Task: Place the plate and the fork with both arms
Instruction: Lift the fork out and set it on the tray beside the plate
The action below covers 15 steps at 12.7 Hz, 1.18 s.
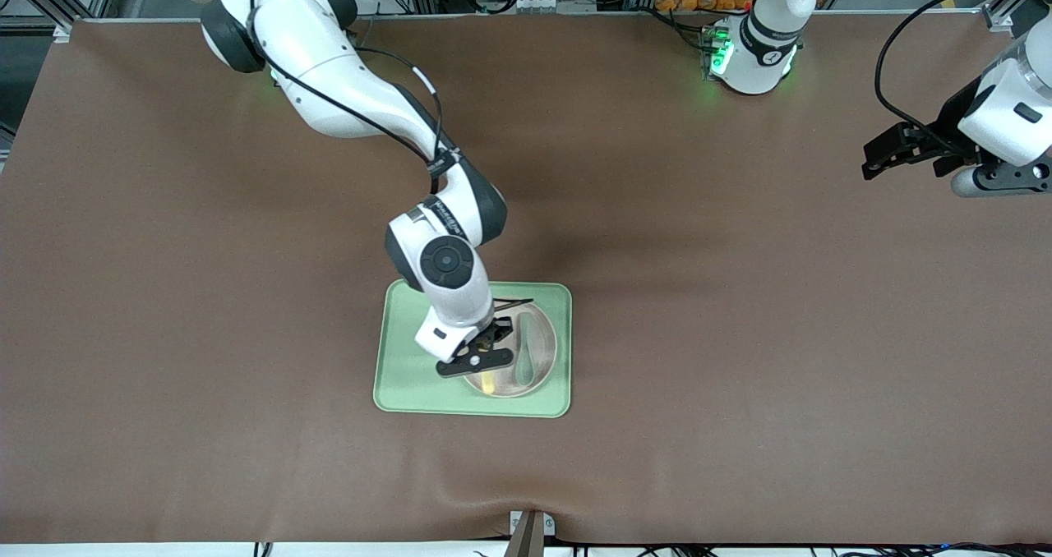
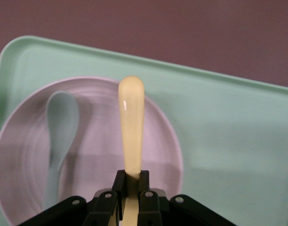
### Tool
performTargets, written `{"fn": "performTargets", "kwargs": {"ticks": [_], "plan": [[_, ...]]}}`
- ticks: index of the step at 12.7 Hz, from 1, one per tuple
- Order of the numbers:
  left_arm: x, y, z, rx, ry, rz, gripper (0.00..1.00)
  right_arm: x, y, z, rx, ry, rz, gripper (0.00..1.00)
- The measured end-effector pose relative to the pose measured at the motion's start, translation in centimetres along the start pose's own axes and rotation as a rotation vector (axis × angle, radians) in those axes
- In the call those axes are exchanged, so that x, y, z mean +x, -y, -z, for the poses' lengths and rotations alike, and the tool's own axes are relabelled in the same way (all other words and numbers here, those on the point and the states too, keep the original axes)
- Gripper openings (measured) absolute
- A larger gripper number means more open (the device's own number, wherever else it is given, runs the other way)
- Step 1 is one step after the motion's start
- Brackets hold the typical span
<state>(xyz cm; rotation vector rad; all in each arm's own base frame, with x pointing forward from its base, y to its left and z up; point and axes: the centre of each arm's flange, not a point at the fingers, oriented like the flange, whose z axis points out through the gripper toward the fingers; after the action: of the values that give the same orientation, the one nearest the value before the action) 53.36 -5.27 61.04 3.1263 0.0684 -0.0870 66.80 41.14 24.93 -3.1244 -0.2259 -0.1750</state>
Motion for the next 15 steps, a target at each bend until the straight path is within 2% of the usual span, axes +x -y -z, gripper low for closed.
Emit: {"fn": "performTargets", "kwargs": {"ticks": [2,5,8,15], "plan": [[0.0,0.0,0.0,0.000,0.000,0.000,1.00,1.5,-4.1,0.6,-0.009,0.013,-0.054,0.15],[0.0,0.0,0.0,0.000,0.001,0.000,1.00,1.9,-7.9,-0.4,-0.030,0.063,-0.102,0.15],[0.1,0.0,-0.2,0.001,0.004,0.000,1.00,1.0,-8.6,-2.2,-0.045,0.101,-0.107,0.15],[0.5,-0.2,-0.8,0.002,0.016,-0.002,1.00,-0.2,-9.8,-4.3,-0.063,0.147,-0.118,0.15]]}}
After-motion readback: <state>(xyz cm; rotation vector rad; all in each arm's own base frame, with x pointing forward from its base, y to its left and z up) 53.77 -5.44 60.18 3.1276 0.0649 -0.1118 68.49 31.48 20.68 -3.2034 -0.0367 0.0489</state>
